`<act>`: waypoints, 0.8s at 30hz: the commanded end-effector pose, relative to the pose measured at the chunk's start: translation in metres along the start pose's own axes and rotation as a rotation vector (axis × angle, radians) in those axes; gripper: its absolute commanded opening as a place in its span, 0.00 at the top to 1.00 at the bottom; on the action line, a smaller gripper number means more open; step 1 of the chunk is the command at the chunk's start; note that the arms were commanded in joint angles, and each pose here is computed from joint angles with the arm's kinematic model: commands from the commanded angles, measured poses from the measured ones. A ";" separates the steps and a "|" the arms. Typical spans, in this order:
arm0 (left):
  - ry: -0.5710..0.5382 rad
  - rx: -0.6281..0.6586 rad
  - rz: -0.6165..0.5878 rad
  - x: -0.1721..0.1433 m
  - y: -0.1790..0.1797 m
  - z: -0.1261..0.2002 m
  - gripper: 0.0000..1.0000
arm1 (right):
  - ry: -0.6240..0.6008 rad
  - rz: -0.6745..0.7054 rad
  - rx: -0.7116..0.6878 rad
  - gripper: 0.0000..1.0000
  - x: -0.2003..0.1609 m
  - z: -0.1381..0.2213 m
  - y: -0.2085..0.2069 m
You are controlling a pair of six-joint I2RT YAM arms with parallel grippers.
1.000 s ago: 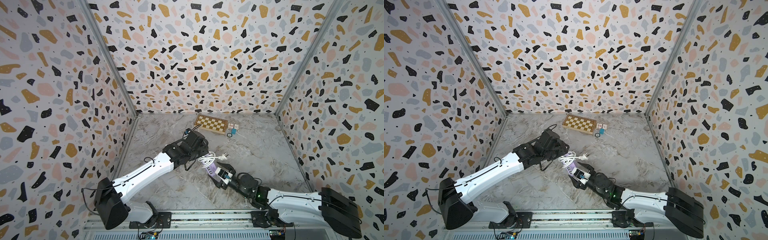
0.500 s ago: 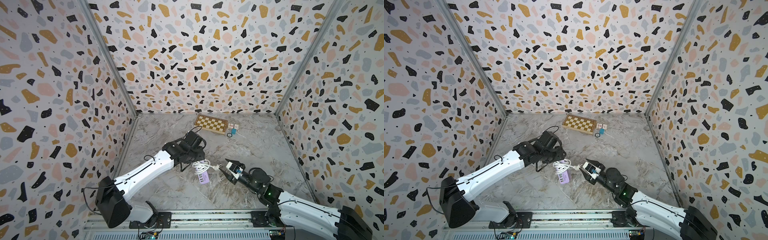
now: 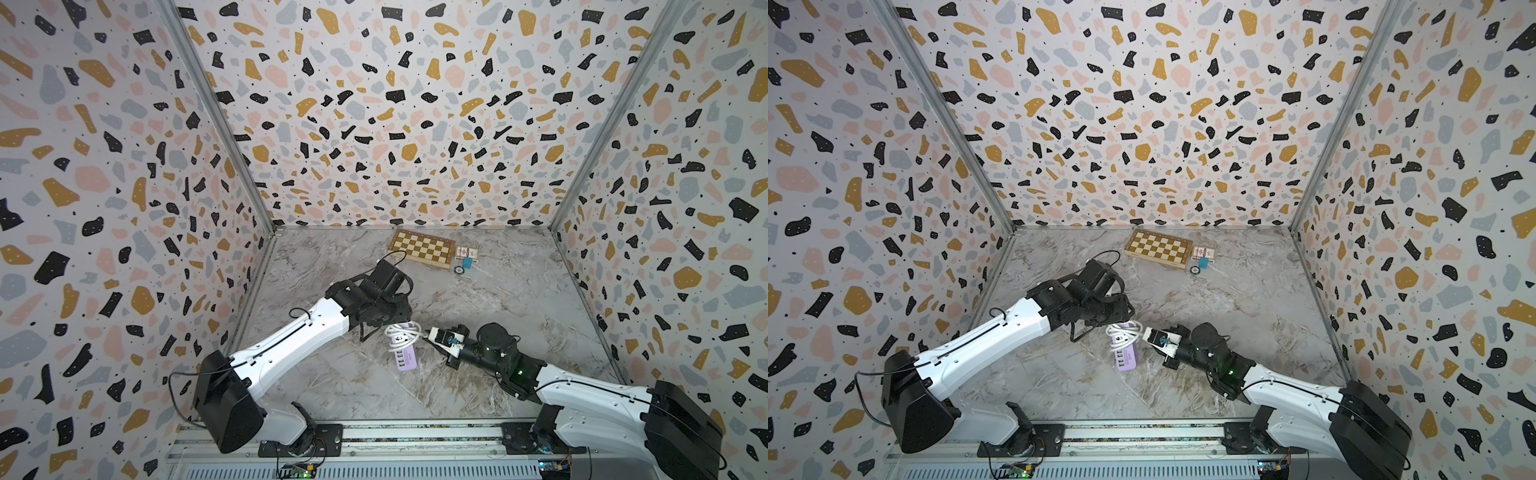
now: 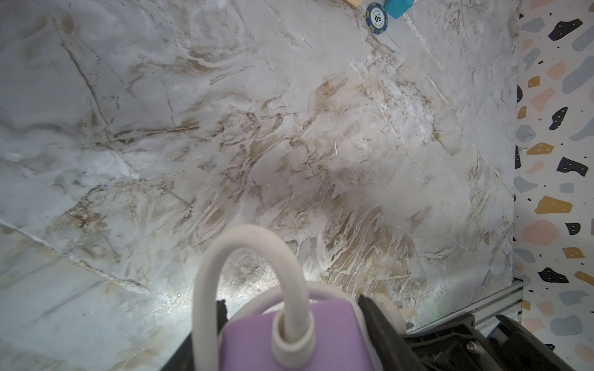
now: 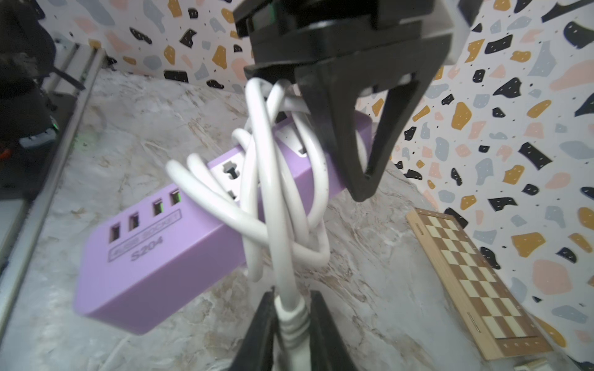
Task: Wrap the cord around the power strip
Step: Place the power strip at the center of the board.
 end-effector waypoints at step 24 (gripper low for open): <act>0.028 -0.497 0.163 0.043 -0.036 0.023 1.00 | 0.012 -0.509 -0.142 1.00 -0.050 0.014 -0.010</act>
Point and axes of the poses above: each gripper's point midway between its finger pads, its own z axis back along the fingers, its own y axis along the line the jaws close on, x = y × z, the point moved 9 cm from there along z, back along the fingers, and after that the axes turned 13 degrees about z, right-handed, at the moved point
